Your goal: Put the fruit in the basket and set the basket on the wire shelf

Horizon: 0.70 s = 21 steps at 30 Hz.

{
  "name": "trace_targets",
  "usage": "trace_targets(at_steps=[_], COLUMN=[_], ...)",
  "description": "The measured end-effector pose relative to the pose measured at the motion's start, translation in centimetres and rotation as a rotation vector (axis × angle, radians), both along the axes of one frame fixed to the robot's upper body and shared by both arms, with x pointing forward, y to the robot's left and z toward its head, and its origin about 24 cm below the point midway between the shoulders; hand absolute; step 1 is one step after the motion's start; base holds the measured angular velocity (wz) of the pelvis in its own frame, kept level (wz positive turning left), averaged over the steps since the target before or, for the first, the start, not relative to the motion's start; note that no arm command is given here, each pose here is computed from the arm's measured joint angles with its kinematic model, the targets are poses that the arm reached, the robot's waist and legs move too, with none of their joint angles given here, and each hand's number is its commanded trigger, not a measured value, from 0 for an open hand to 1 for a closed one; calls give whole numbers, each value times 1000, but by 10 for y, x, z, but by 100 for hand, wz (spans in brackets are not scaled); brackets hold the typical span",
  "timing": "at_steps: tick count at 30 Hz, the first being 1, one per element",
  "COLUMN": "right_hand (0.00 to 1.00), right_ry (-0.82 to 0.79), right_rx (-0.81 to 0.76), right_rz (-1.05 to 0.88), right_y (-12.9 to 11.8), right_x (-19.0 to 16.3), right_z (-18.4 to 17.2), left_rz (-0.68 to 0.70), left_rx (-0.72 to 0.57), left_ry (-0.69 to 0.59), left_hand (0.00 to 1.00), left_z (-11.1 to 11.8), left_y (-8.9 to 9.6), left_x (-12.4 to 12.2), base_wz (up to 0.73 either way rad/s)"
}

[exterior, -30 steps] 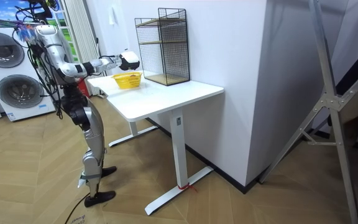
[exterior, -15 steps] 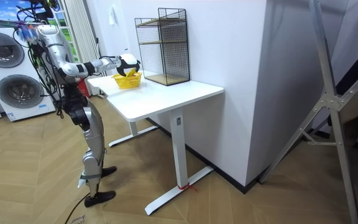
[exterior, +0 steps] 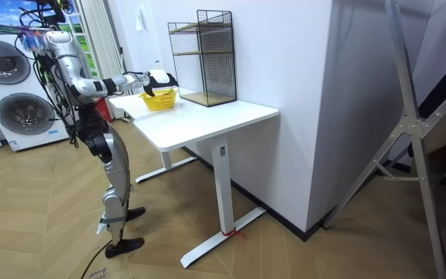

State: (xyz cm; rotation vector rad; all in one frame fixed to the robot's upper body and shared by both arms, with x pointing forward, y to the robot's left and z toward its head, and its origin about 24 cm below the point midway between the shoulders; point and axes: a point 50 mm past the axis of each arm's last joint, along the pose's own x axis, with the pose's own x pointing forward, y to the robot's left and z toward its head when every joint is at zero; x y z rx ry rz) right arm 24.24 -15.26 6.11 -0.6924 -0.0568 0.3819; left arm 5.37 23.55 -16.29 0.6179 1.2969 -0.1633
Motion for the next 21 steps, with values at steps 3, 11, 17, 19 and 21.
trace_targets(at_steps=[3,11,17,19,21], right_hand=[0,0,0,0,0], right_ry=[9,7,-6,2,6], right_rx=[44,168,339,364,392], right_rz=[-15,-99,-285,-362,-448], right_y=[-1,-15,-43,-53,-64], right_x=[-1,0,-2,-5,-9], right_z=[-1,3,1,-6,-11], left_rz=[7,117,388,506,651], left_rx=[2,9,17,36,63], left_ry=[16,42,71,68,59], left_hand=[0,0,0,0,0], left_z=[-1,-2,-2,-1,0], left_y=[0,6,15,18,22], left_x=[-8,-28,-59,-69,-81], base_wz=[-2,1,5,-5,-9])
